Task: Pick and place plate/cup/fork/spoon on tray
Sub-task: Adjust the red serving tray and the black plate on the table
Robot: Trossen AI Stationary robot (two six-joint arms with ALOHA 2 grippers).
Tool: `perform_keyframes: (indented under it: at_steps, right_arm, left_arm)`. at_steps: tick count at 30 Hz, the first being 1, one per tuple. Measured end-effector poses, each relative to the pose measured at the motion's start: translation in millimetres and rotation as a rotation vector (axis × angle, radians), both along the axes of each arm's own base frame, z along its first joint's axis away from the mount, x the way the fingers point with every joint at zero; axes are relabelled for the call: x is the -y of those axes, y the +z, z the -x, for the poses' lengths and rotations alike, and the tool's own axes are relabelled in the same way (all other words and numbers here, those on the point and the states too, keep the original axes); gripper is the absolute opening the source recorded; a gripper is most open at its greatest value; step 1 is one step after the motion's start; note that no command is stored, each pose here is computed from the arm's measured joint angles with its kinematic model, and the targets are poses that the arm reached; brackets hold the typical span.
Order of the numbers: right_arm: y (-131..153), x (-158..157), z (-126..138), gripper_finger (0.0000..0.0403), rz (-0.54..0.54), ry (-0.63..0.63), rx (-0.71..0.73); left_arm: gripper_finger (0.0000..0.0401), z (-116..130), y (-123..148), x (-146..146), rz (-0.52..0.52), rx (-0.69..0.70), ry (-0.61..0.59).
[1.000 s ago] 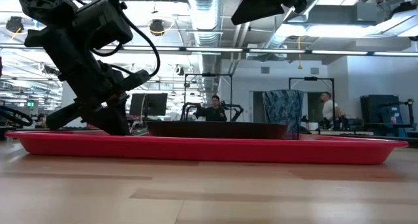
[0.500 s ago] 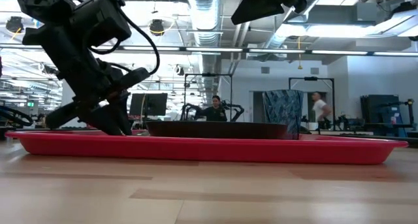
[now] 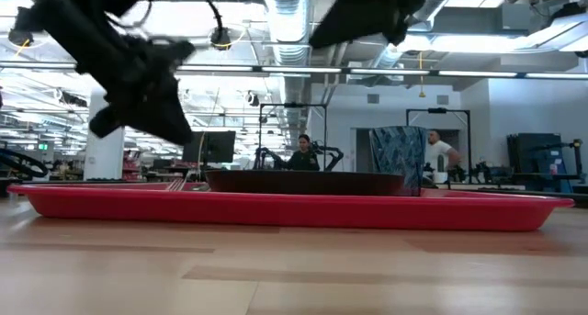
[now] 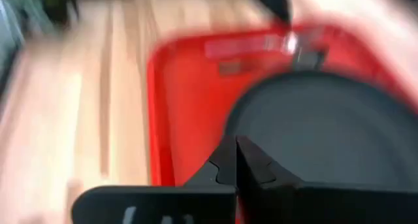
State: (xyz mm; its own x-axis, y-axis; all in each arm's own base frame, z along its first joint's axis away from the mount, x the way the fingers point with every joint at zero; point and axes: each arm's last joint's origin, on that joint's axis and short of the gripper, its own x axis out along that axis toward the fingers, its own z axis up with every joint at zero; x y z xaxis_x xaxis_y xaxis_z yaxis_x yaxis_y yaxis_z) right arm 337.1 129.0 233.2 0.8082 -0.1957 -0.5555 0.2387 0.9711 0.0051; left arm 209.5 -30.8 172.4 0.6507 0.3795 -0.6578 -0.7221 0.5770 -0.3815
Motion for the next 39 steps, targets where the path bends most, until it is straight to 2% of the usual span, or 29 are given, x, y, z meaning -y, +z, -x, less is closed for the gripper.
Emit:
perform_keyframes:
  at_steps: [3,6,10,12,15,19,23,26,29,32,36,39]
  right_arm:
    - [-19.7,4.0,-3.0,0.0009,-0.059,0.027,-0.119]
    - [-24.8,-1.9,5.8,0.0009,-0.113,0.075,-0.224]
    - [-18.0,-30.8,28.0,0.0009,-0.188,0.157,-0.334]
    - [-14.8,-48.1,37.0,0.0009,-0.266,0.209,-0.35]
    - [-27.0,-70.3,52.7,0.0009,-0.323,0.217,-0.417]
    - [-50.9,-83.8,65.7,0.0009,-0.328,0.148,-0.534]
    - [-71.0,-80.2,69.2,0.0009,-0.283,0.048,-0.634]
    - [-78.7,-75.8,63.9,0.0009,-0.275,0.022,-0.649]
    - [-79.2,-68.8,61.0,0.0009,-0.269,-0.003,-0.66]
    - [-79.8,-62.3,59.0,0.0008,-0.262,-0.029,-0.676]
    - [-80.6,-56.1,60.6,0.0008,-0.242,-0.059,-0.717]
    - [-80.7,-54.9,60.5,0.0008,-0.24,-0.064,-0.722]
  left_arm:
    - [0.0048,5.1,10.1,12.2,-0.077,0.019,-0.126]
    - [0.0032,12.6,16.1,26.9,-0.14,0.014,-0.264]
    - [0.0006,23.9,22.0,46.2,-0.17,0.03,-0.402]
    - [0.0002,29.6,23.2,55.7,-0.18,0.037,-0.454]
    - [0.0003,37.9,24.7,69.8,-0.216,0.062,-0.497]
    - [0.0001,46.9,26.7,83.4,-0.263,0.108,-0.501]
    - [0.0,50.4,29.7,92.7,-0.234,0.156,-0.54]
    - [0.0,52.4,29.5,95.9,-0.225,0.153,-0.576]
    - [0.0,52.2,26.2,97.8,-0.201,0.188,-0.625]
    - [0.0,51.8,17.3,98.3,-0.162,0.315,-0.693]
    - [0.0,54.4,4.8,89.3,-0.151,0.45,-0.684]
    - [0.0,56.4,2.7,87.7,-0.156,0.495,-0.704]
